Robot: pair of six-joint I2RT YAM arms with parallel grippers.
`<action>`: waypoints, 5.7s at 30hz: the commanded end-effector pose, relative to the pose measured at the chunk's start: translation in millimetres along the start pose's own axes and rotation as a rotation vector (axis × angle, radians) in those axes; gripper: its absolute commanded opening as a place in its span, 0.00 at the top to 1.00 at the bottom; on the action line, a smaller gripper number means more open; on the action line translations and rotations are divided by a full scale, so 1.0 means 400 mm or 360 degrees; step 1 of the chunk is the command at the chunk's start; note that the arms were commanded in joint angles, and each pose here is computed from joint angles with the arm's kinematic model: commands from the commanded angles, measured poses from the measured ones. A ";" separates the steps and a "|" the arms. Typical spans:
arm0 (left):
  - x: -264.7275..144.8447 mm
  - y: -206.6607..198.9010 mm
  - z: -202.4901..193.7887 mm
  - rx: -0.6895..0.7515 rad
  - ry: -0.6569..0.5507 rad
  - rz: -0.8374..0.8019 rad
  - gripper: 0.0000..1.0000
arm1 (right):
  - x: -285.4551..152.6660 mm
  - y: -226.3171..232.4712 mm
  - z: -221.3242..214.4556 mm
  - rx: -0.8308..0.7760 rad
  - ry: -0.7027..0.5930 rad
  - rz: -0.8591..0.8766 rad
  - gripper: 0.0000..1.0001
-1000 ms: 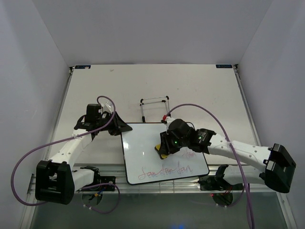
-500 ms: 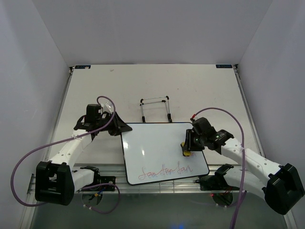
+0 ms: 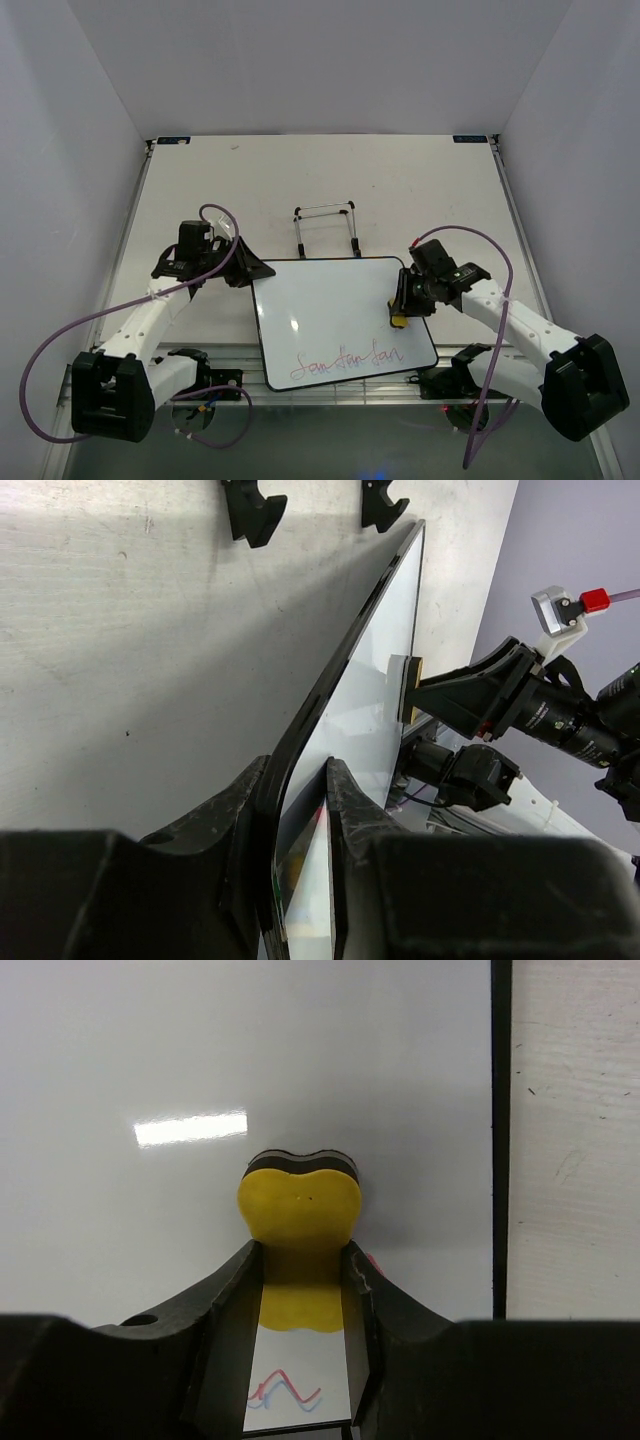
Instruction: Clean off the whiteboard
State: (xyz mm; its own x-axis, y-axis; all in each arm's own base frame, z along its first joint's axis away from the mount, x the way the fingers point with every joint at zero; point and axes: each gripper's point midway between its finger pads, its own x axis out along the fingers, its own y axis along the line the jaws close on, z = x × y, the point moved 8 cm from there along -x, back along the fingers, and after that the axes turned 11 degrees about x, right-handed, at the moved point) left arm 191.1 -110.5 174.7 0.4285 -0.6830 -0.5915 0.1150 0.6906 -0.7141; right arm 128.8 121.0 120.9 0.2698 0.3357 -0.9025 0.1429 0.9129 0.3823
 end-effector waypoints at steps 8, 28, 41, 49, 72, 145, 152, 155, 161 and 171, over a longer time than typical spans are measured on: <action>-0.029 0.092 0.059 0.0081 -0.0241 0.0361 1.00 | 0.031 -0.048 -0.017 -0.0099 0.0247 -0.0202 0.72; -0.034 0.128 0.073 0.0005 -0.0282 0.0296 1.00 | -0.002 0.231 -0.076 -0.0501 0.0080 0.0626 0.76; -0.026 0.121 0.066 0.0036 -0.0255 0.0289 1.00 | 0.065 0.034 -0.105 -0.0291 0.0131 0.0031 0.75; -0.029 0.117 0.065 0.0046 -0.0267 0.0288 1.00 | 0.002 -0.048 -0.107 -0.0140 0.0117 -0.0180 0.74; -0.009 0.107 0.049 0.0061 -0.0196 0.0252 1.00 | -0.121 0.235 -0.171 -0.0552 -0.0191 0.0593 0.75; -0.002 0.096 0.040 0.0085 -0.0170 0.0237 1.00 | -0.070 0.446 -0.366 -0.0943 -0.0166 0.0193 0.75; -0.003 0.094 0.041 0.0093 -0.0173 0.0235 1.00 | -0.066 0.639 -0.422 -0.1104 -0.0015 0.0515 0.75; -0.002 0.094 0.040 0.0094 -0.0169 0.0232 1.00 | -0.064 0.649 -0.413 -0.1114 -0.0028 0.0520 0.75; -0.002 0.093 0.040 0.0095 -0.0170 0.0229 1.00 | -0.021 0.491 -0.370 -0.0952 -0.0030 0.0340 0.75; -0.002 0.089 0.037 0.0104 -0.0165 0.0219 1.00 | 0.006 0.124 -0.283 -0.0500 -0.0101 0.0163 0.75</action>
State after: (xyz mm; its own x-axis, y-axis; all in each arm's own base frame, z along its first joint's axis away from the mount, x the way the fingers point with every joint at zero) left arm 206.3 -90.3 165.5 0.4850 -0.6626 -0.5708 0.1058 0.6923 -0.7138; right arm 28.9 238.3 151.3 0.3199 0.5713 -0.7558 -0.2838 0.8189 0.4988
